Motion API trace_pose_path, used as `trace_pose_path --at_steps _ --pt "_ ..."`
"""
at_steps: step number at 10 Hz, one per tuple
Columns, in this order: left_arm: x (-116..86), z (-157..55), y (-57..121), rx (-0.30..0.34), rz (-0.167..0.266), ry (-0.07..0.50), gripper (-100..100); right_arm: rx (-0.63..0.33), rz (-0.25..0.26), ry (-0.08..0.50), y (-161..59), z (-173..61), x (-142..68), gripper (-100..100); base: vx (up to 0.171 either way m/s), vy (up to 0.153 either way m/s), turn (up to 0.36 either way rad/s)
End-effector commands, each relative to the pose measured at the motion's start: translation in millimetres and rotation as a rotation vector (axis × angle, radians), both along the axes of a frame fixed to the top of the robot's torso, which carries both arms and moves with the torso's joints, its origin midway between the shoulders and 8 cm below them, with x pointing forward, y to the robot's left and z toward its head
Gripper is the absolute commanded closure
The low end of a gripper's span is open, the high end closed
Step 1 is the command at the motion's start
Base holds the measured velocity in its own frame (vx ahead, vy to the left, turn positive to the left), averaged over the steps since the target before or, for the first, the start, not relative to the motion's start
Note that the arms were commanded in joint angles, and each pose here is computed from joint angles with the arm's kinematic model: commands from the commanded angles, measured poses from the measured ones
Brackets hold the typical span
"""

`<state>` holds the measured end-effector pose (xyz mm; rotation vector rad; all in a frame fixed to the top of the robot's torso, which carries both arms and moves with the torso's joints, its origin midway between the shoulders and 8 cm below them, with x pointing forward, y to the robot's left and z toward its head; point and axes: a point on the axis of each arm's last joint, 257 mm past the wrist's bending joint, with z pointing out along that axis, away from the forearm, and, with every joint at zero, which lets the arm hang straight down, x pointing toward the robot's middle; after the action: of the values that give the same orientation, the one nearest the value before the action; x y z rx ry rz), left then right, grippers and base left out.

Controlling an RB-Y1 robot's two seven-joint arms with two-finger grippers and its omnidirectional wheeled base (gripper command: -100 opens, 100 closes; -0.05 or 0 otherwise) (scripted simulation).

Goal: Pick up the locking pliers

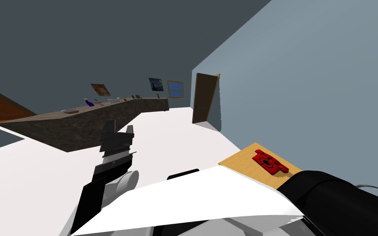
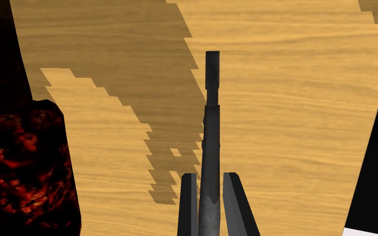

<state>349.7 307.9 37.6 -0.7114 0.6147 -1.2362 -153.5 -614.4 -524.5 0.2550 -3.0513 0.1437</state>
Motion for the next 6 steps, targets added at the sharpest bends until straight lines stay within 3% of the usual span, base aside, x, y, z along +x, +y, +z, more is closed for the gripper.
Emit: trace_pose_path --at_steps 1,2,3,4,6 --pt "0.0 0.0 0.0 0.0 0.0 0.0 0 0.0 0.0 0.0 0.0 0.0 0.0 100 0.0 0.0 0.0" --pt "0.0 0.0 0.0 0.0 0.0 0.0 0 0.0 0.0 0.0 0.0 0.0 0.0 0 0.0 0.0 0.0" --pt "0.0 0.0 0.0 0.0 0.0 0.0 0 0.001 0.033 0.0 -3.7 1.6 2.8 100 0.096 -0.043 -0.398" --pt "-0.1 -0.1 0.1 0.0 0.0 0.0 0 0.001 0.033 0.0 -3.7 1.6 2.8 100 0.122 -0.038 -0.215" --pt "-0.1 -0.1 0.1 0.0 0.0 0.0 0 0.005 0.082 0.001 -6.9 3.1 6.3 100 0.16 -0.033 -0.228"
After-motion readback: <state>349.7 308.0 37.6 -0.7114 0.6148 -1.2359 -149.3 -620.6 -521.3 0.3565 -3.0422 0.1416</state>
